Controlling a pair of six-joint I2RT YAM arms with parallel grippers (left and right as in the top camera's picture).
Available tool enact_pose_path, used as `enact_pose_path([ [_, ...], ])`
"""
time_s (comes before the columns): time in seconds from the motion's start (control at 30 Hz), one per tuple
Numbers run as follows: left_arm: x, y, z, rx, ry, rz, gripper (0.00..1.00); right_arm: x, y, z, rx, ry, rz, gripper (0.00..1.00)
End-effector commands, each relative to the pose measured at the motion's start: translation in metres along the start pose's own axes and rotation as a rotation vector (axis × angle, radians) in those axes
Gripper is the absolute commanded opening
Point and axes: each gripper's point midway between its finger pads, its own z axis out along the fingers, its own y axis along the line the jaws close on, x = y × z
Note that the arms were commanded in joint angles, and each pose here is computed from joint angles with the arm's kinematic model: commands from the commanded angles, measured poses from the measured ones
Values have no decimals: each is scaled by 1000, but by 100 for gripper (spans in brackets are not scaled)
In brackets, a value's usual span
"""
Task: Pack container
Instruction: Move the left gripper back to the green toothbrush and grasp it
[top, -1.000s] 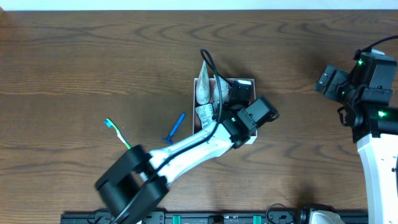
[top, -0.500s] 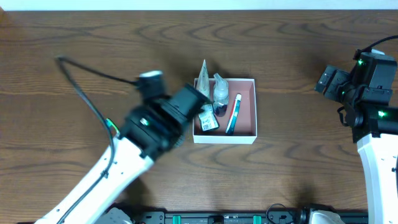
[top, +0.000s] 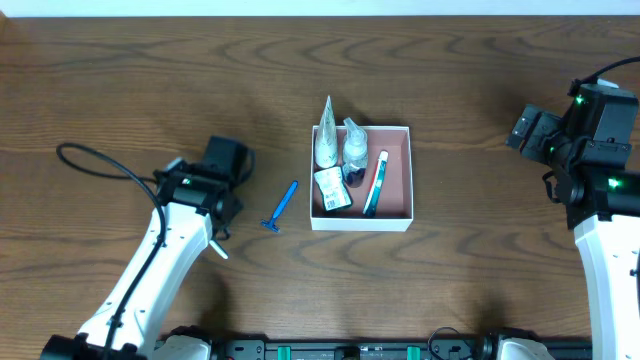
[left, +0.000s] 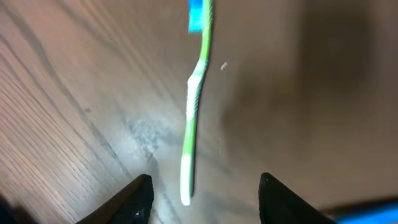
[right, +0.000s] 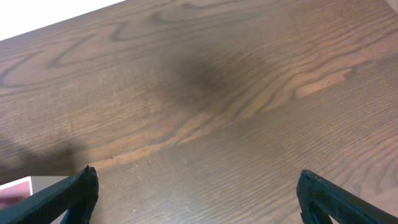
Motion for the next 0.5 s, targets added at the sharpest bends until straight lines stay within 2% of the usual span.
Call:
enact_pose_path([
  [0.0,22,6,19,24,114,43,55,-4,-3,-2,8,-11,18,99],
  [0.47,51,21,56,70,230,23,54,-4,-3,-2,8,-11,18,99],
])
